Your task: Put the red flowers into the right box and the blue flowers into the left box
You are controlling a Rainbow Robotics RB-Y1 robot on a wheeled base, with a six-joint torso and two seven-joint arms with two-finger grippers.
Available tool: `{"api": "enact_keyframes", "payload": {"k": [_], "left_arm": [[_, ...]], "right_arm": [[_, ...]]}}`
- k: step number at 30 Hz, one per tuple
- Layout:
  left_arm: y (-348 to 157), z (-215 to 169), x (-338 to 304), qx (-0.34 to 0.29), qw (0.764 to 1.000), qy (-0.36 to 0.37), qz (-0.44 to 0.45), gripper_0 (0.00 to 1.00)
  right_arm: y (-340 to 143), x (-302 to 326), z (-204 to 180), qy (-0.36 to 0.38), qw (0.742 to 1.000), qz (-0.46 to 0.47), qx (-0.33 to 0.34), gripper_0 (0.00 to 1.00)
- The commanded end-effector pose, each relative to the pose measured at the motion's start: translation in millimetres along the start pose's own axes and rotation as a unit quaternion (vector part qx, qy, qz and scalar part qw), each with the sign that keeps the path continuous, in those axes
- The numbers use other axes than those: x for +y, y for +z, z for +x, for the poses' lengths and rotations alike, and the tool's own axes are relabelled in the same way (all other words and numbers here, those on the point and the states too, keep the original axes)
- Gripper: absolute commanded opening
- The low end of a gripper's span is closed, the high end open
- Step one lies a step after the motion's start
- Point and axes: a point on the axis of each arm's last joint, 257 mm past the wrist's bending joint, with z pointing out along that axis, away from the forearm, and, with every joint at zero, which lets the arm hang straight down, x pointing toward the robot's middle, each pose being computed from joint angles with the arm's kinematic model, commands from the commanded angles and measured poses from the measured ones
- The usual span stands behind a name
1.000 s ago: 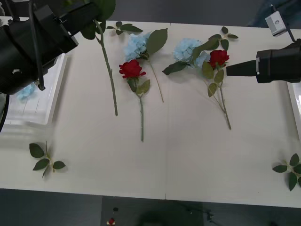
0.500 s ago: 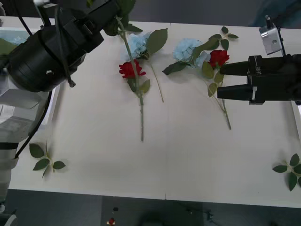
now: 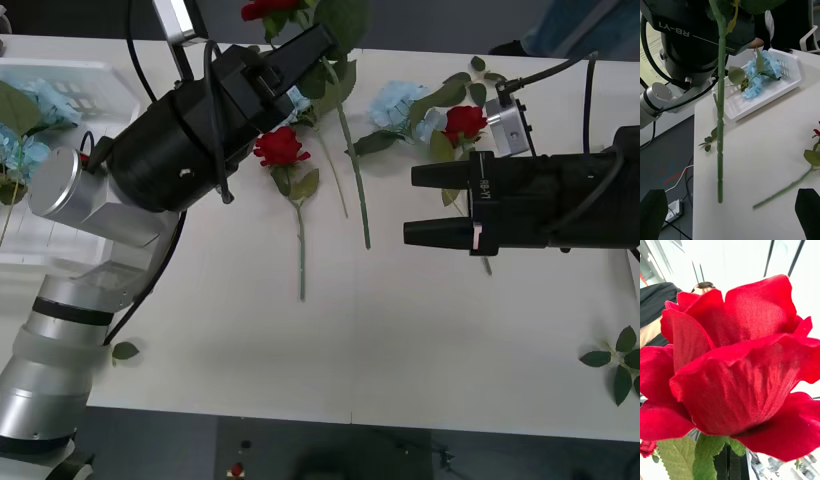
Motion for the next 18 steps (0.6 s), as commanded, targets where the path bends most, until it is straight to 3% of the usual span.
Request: {"api": "enact_keyframes", "payload": {"k": [1, 18], "left_arm": [[15.8, -5.1, -11.7, -0.002, 1.0, 0.019, 0.02, 0.0], [19.7, 8.7, -2.2, 0.003, 1.0, -0.002, 0.016, 0.0]], "right_arm": [[18.6, 9.8, -11.4, -0.029, 0.999, -0.008, -0.013, 1.0], [83.5, 4.8, -16.8, -0.017, 0.999, 0.011, -0.048, 1.0]]}}
